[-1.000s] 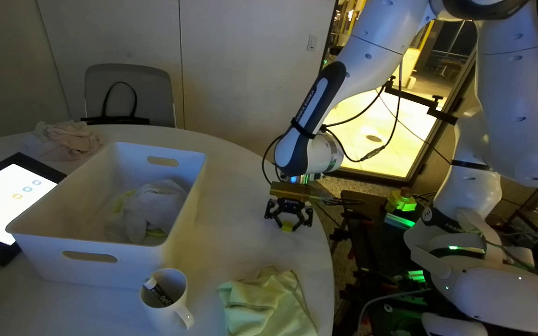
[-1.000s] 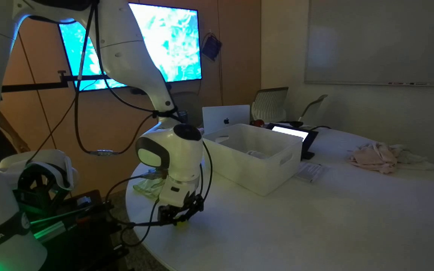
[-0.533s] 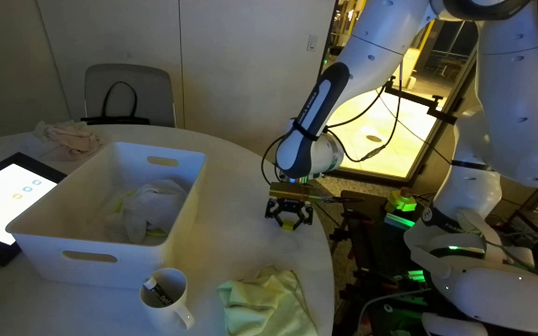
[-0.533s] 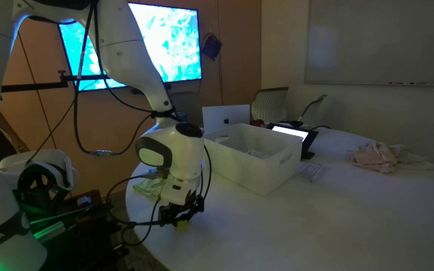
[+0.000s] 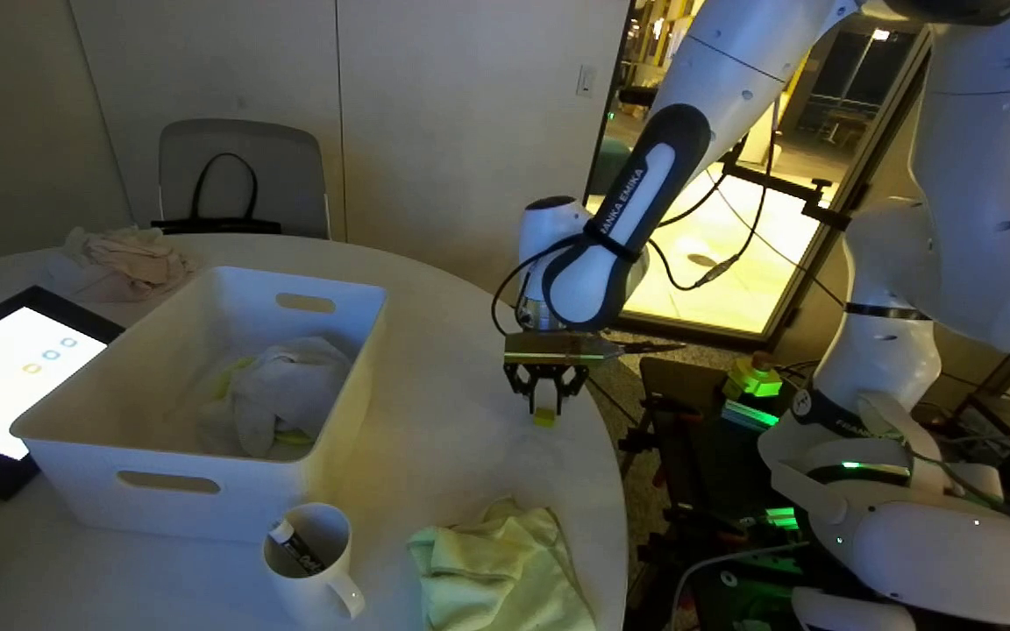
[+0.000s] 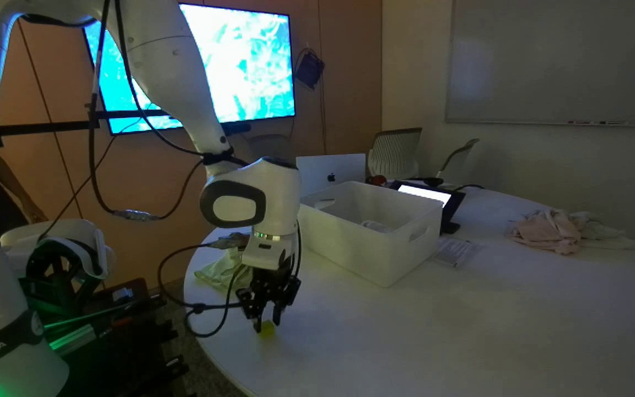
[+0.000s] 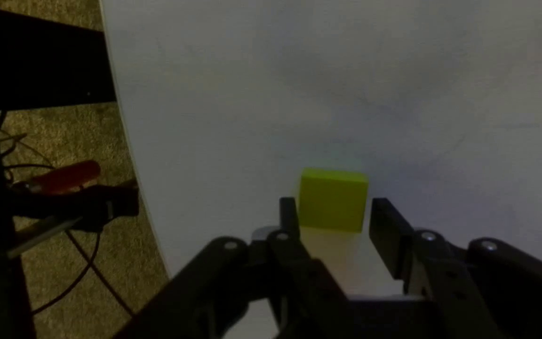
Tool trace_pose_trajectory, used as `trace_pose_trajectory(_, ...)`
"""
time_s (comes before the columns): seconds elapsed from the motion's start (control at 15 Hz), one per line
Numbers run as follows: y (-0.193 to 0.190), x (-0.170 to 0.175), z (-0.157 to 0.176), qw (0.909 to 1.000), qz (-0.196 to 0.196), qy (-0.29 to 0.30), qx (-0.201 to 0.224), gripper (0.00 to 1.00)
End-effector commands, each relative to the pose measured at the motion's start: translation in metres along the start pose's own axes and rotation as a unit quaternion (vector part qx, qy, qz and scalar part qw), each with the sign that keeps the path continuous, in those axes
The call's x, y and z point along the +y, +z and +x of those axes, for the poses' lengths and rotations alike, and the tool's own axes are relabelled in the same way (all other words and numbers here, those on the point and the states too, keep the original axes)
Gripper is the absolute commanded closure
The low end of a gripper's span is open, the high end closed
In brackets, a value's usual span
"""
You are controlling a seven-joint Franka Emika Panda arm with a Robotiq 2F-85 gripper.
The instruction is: Put the cloths in the box, then put the marker and the yellow object in the cup
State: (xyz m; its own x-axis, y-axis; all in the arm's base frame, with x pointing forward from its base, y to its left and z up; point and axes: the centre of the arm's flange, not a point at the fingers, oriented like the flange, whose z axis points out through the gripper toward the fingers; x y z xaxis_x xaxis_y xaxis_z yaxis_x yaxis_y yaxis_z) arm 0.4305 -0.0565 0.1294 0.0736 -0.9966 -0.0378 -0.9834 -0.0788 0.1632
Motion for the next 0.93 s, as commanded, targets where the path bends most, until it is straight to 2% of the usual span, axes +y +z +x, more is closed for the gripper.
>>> trace_pose_trajectory(0.0, -0.060, -0.006, -0.020, 0.9988, -0.015, -0.016, 0.044, 0.78)
trace_pose_trajectory(0.27, -0.083, -0.019, -0.031, 0.9970, -0.026, -0.035, 0.064, 0.78)
trace_pose_trajectory(0.47, -0.084, -0.024, -0.035, 0.9975, -0.024, -0.046, 0.047, 0.78)
trace_pose_trajectory(0.53, -0.081, -0.025, -0.036, 0.9978, -0.023, -0.046, 0.043, 0.67)
trace_pose_trajectory(0.6, -0.077, -0.025, -0.036, 0.9979, -0.020, -0.048, 0.037, 0.30)
trace_pose_trajectory(0.67, -0.071, -0.024, -0.036, 0.9982, -0.020, -0.047, 0.030, 0.34)
trace_pose_trajectory(0.73, -0.067, -0.024, -0.036, 0.9984, -0.021, -0.046, 0.024, 0.33)
trace_pose_trajectory(0.87, -0.055, -0.022, -0.036, 0.9986, -0.025, -0.047, 0.010, 0.21)
